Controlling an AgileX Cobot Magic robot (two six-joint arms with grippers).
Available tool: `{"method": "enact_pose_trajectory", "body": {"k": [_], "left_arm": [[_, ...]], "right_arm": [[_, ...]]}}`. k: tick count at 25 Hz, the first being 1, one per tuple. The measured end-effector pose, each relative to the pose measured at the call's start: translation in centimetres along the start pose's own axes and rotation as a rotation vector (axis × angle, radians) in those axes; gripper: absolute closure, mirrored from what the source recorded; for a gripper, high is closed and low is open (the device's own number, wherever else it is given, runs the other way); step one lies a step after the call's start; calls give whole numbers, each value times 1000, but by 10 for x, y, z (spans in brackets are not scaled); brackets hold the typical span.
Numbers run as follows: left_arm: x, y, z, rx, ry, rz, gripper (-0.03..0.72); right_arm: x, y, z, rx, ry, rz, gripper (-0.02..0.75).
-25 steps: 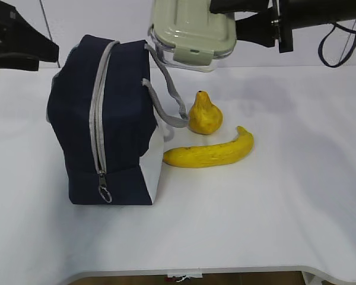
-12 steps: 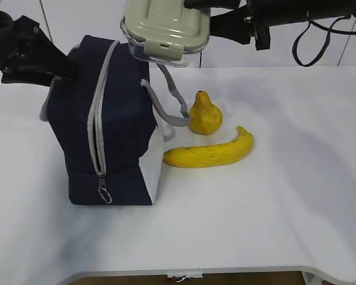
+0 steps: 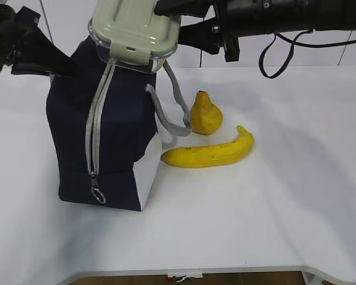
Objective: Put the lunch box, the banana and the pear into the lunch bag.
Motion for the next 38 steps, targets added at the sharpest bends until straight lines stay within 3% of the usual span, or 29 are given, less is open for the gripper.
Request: {"method": "enact_pose_trajectory", "body": {"k": [8,19,29,38], "left_arm": [[8,-20,-7,-25,5,65,678],[8,-24,-8,-12,0,90,679],[9,-21,-7,-31,11,66,680],[9,-24,-3,-28,34,86,680]], "right_arm": [[-3,-7,6,20,30,21,353],[2,-42,30,168,196,210,353],[-9,-49,28,177,212,211,353],[-35,-39,36,267,299,221,353]]}}
Point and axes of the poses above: a point on each arm's last joint axis where the gripper is mounted, x pointing back along that axis away from the gripper, y along the wrist's bending axis when the last joint is at zero, z = x × y, the point moved 7 cm from there along -x, pointing out along that axis toward the gripper, and after that the axes turned 10 degrees about x, right-handed, at the moved point
